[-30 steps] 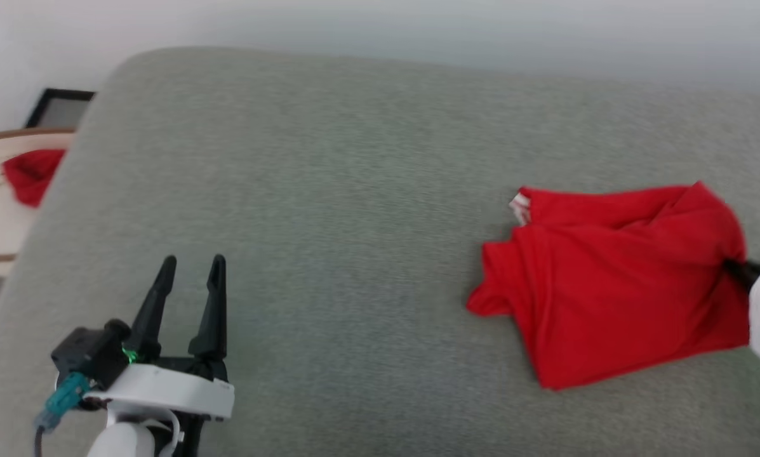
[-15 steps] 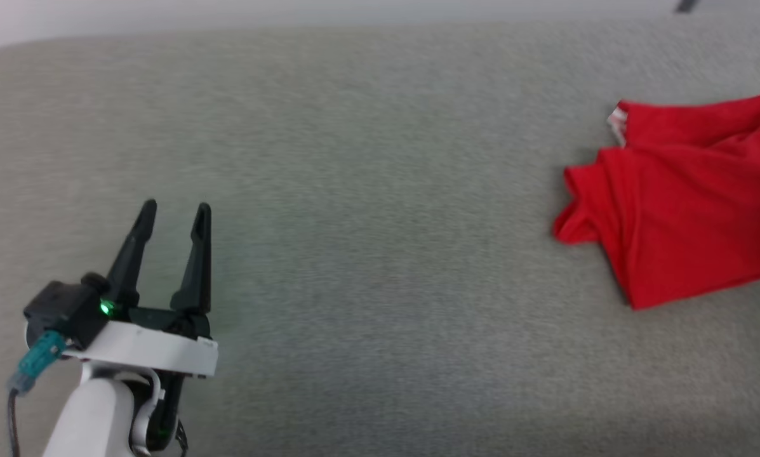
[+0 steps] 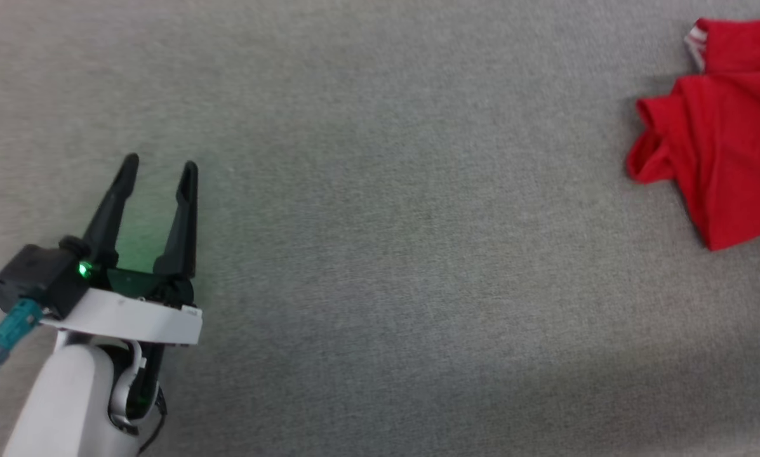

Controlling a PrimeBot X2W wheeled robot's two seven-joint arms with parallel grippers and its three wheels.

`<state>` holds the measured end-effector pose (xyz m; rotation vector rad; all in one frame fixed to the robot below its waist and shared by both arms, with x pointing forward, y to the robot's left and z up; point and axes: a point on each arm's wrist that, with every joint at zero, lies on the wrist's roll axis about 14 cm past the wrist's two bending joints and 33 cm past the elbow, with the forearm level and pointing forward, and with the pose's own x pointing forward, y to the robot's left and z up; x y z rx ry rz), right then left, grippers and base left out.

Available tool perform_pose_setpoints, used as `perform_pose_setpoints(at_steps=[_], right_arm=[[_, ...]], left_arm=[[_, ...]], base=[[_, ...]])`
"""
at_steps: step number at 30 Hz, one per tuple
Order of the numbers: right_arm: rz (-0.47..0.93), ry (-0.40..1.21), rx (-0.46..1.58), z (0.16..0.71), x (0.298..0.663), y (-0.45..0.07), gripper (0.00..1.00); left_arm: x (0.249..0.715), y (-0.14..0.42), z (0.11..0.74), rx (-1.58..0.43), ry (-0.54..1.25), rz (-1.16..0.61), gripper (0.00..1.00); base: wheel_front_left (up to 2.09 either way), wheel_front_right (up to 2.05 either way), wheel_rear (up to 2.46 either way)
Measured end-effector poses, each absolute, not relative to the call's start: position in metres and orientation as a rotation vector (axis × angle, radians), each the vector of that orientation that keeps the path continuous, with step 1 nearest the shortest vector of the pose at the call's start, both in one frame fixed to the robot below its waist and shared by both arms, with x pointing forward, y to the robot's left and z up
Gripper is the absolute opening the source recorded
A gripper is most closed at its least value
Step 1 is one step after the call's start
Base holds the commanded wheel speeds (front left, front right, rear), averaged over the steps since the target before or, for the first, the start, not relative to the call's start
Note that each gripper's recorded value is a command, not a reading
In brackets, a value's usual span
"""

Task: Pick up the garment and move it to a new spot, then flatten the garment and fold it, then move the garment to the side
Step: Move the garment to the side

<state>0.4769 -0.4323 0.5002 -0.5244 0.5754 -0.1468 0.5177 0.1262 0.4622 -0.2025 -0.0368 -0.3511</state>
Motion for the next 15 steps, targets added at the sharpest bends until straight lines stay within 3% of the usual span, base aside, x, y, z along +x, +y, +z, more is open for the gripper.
perform_pose_setpoints(at_steps=[15], right_arm=[[-0.269,0.629,-0.657,0.495,0.479,-0.488,0.00]], left_arm=[[0.536,0.106,0.429,-0.225,0.007,-0.402,1.00]], base=[[0.00,0.00,0.00]])
